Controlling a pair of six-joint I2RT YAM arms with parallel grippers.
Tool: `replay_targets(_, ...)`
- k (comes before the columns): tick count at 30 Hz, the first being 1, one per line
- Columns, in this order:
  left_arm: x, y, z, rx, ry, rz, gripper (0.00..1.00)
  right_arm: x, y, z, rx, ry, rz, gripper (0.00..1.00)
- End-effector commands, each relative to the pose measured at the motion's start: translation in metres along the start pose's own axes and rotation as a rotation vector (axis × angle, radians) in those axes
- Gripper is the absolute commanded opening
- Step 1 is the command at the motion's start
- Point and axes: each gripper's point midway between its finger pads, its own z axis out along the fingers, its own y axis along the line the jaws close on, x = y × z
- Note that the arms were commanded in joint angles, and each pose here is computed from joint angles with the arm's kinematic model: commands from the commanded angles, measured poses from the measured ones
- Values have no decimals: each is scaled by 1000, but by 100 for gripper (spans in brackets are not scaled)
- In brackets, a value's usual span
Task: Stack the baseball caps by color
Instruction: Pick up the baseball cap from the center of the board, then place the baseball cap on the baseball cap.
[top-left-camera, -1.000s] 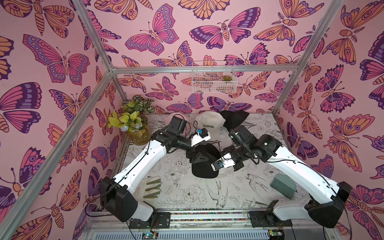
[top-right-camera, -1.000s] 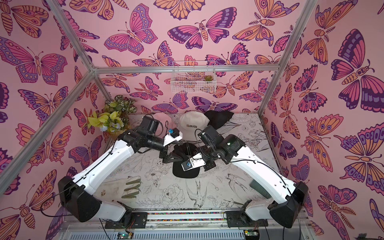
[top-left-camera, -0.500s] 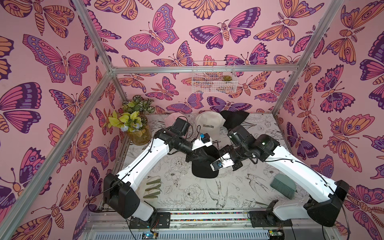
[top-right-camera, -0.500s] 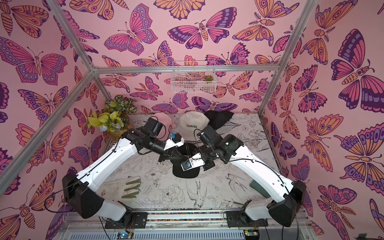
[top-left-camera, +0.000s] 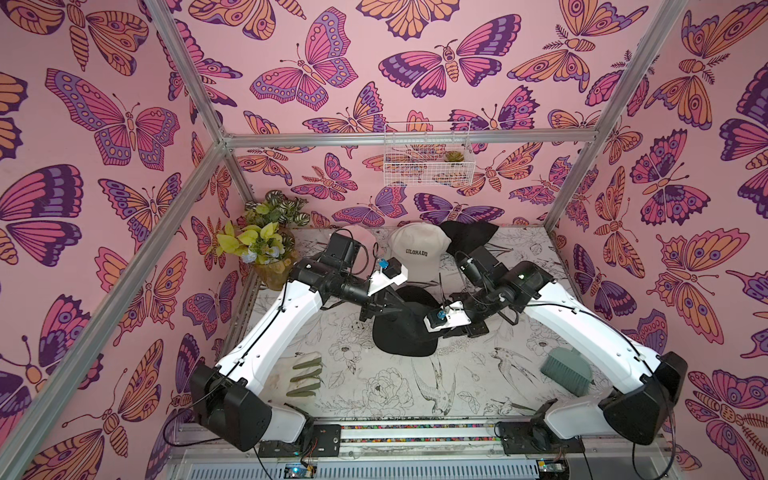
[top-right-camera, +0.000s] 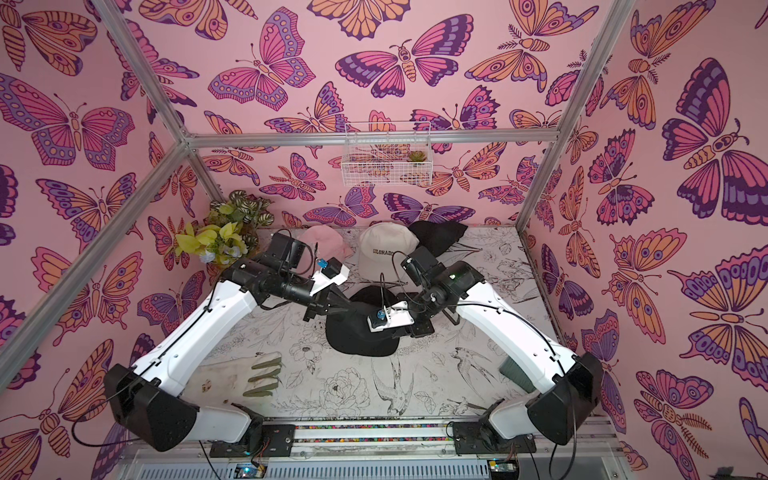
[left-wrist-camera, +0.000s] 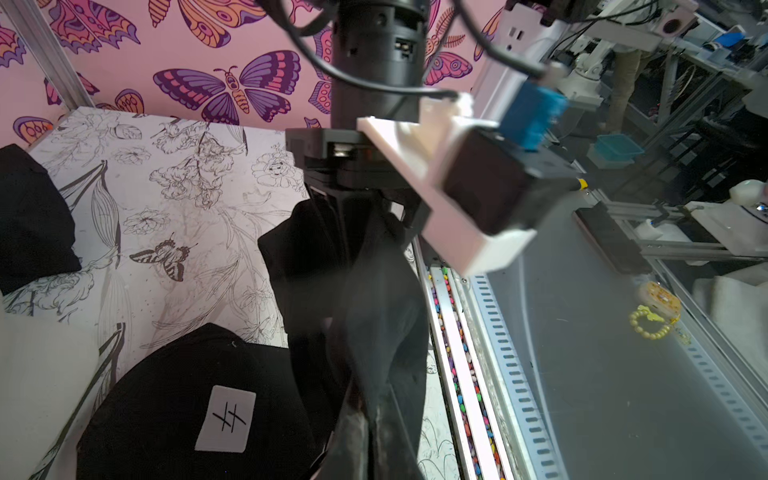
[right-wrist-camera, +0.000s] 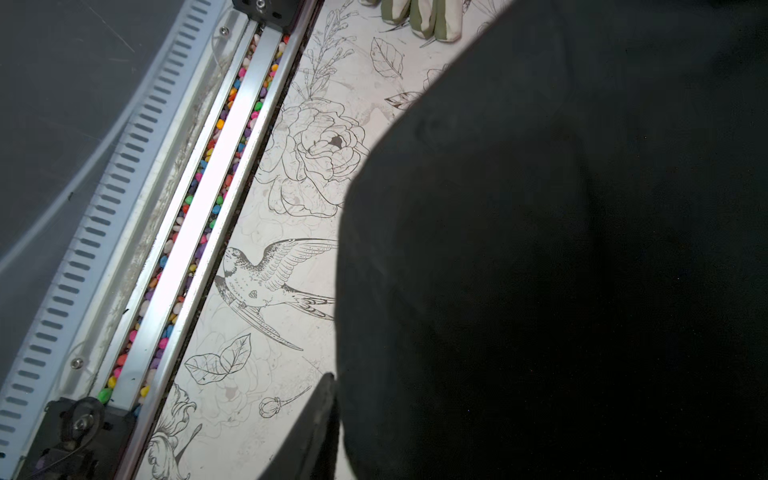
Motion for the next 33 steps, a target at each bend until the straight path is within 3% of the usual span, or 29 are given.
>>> replay_targets(1,-13,-13,-13,35,-96,48,0,5,19,-13,-54,-67,83,36)
replay_targets(11,-7,4,-12,37,-104,1,0,-1,26,-27,-44,-162,67,31)
replay_targets(18,25,52,5,-42,-27,-163,0,5,20,-26,-149,-160,203,0)
replay_targets(26,70,116,20,-226,50,-321,0,29,-11,-7,-197,-118,349,0)
replay_targets(33,112,147,35,-264,119,-447,0,44,-31,16,-343,-118,442,0)
